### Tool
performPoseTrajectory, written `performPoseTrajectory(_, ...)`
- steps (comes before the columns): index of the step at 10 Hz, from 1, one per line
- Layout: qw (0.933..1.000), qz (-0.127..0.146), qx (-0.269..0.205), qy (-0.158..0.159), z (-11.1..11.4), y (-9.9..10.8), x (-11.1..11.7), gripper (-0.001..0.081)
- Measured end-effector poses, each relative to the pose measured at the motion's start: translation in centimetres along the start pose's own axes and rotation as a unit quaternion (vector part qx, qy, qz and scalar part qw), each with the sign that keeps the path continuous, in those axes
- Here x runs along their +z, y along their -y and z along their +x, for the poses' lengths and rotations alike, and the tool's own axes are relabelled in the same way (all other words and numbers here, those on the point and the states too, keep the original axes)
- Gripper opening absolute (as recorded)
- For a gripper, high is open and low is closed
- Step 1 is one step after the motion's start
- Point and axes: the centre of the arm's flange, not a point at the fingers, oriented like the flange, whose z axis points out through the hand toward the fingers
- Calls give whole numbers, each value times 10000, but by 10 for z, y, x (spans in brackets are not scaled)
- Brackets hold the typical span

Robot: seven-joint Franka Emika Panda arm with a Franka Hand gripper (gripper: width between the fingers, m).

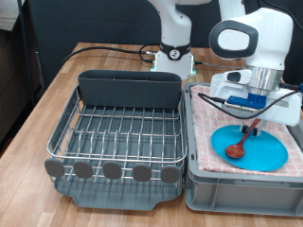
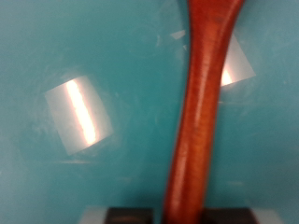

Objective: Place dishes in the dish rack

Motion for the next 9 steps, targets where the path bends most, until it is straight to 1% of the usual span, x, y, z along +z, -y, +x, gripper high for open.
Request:
performPoseTrajectory(1, 10000, 3, 18, -2, 0, 0, 0, 89)
performPoseTrajectory(4, 10000, 32, 27, -8, -2, 1, -1, 91)
performPoseTrajectory(5, 10000, 79, 32, -6, -3, 4, -6, 91)
performPoseTrajectory(7, 9998, 182, 110, -39, -1, 15, -30, 91)
performPoseTrajectory(9, 9993, 210, 314, 71, 4, 23, -59, 91)
